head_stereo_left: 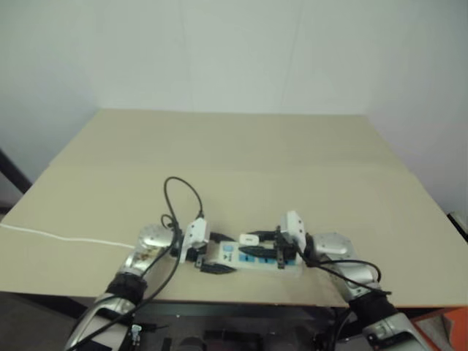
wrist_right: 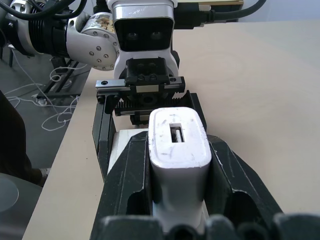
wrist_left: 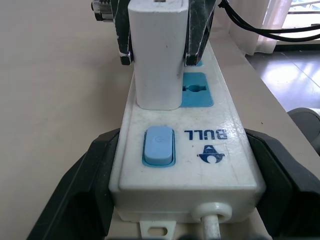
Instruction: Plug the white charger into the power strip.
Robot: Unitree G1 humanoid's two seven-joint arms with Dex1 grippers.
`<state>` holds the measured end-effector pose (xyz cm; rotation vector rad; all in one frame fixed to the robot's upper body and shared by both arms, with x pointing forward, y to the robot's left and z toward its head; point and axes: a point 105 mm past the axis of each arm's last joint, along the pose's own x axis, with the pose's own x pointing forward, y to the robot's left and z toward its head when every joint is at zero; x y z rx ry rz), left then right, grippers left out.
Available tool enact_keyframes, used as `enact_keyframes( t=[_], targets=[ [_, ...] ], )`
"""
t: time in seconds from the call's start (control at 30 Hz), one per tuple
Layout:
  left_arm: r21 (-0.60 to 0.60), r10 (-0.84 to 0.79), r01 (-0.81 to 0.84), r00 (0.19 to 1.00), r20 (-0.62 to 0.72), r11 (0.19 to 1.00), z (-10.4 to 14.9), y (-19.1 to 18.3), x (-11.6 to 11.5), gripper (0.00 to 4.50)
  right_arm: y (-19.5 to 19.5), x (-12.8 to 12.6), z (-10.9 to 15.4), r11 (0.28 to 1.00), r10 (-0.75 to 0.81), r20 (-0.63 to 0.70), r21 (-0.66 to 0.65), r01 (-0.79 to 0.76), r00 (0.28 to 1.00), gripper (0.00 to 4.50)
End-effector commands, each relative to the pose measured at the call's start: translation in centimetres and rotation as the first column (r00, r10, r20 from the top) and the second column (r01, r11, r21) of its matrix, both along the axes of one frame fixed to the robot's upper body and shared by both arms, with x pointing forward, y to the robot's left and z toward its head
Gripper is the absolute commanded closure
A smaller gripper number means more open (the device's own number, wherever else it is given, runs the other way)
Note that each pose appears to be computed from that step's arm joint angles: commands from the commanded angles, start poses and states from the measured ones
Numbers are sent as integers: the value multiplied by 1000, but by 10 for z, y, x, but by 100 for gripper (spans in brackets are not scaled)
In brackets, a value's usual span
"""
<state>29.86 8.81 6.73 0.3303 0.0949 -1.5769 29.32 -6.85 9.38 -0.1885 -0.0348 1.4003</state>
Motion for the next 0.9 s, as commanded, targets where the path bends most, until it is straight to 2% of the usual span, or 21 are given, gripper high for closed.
enact_keyframes(
  t=[0.03,0.3,0.33,0.5,0.57,0.63,0.9],
  targets=[
    [67,80,-78,996,-25,995,-8,27,3,122,-28,-1,-55,979,-105,-184,-191,69,977,264],
    [62,89,-87,996,-31,994,-10,25,1,122,-24,0,-45,982,-87,-161,-179,57,983,15],
    [62,90,-88,995,-32,994,-10,25,1,122,-24,1,-43,982,-88,-156,-177,60,984,3],
    [59,98,-96,994,-37,994,-10,24,1,122,-29,2,-30,985,-81,-130,-161,60,988,3],
    [38,104,-102,993,-49,994,-6,22,3,50,-30,3,-25,986,-83,-118,-152,65,990,0],
    [11,101,-100,994,-51,995,1,21,4,3,-30,2,-23,987,-82,-110,-149,65,991,0],
    [-57,83,-85,996,-33,995,28,24,0,3,-31,3,-23,985,-91,-96,-156,75,991,0]
  ],
)
